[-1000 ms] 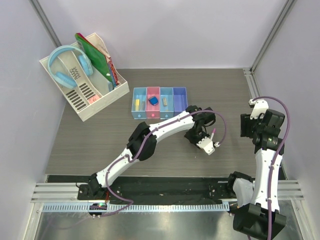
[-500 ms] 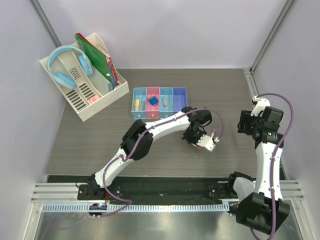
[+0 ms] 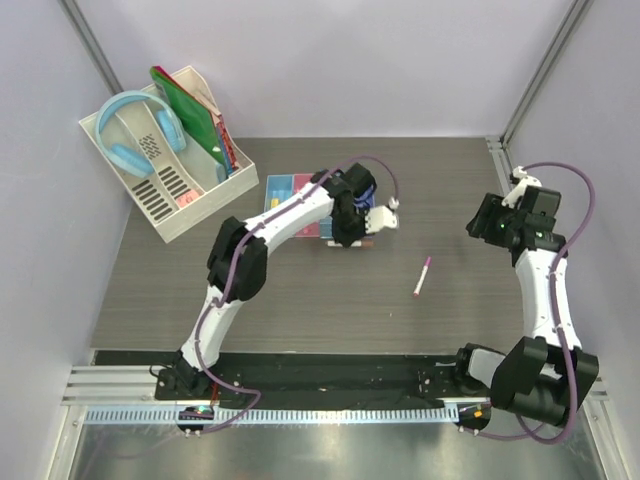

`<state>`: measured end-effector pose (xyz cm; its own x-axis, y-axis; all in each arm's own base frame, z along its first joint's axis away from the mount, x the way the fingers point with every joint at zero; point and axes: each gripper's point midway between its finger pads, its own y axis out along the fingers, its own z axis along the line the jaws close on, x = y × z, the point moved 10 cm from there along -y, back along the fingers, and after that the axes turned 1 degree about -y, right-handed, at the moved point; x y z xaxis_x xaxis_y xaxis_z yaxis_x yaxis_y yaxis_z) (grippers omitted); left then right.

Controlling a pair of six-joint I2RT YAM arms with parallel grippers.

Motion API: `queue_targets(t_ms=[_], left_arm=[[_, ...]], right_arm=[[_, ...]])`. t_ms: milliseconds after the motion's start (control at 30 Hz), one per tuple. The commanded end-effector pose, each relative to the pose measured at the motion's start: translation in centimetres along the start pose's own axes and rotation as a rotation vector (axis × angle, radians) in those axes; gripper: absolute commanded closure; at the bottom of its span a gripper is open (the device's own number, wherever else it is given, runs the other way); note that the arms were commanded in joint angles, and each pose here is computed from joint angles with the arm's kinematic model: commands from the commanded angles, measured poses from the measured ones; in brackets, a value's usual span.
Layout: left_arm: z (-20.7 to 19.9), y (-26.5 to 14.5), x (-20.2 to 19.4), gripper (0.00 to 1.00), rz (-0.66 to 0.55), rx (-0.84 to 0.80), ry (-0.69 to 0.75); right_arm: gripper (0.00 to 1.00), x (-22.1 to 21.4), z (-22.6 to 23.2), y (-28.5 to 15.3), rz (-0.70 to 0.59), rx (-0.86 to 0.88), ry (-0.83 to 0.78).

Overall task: Sort the stationery into containers
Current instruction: Place the pen in the storage box.

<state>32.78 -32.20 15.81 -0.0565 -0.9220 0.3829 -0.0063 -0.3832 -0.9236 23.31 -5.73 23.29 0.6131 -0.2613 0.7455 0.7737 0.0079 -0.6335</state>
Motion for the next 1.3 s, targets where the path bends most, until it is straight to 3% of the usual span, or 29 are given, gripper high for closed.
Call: queue_targets(t_ms=[0, 233, 567, 767, 1267], left_arm=[[2.1, -8.8, 3.0, 1.00, -0.268, 0.173, -0.162], [3.9, -12.3, 4.5, 1.00, -0.432, 0.262, -0.295], [7.0, -10.4, 4.0, 1.00, -0.414, 0.437, -0.549], [8.0, -8.9, 2.8, 1.00, -0.403, 0.443, -0.714], [9.4, -6.1, 2.4, 1.00, -0.493, 0.307, -0.955]], right_arm=[[0.42, 1.4, 3.5, 1.8, 0.004, 0.067, 0.019], [0.42, -0.7, 6.5, 5.5, 0.126, 0.033, -0.043], [0.42, -4.0, 10.1, 8.1, 0.239, 0.051, -0.201], [0.42, -5.6, 11.8, 8.3, 0.248, 0.043, -0.304], [0.40, -8.2, 11.1, 7.0, 0.292, 0.084, -0.280]])
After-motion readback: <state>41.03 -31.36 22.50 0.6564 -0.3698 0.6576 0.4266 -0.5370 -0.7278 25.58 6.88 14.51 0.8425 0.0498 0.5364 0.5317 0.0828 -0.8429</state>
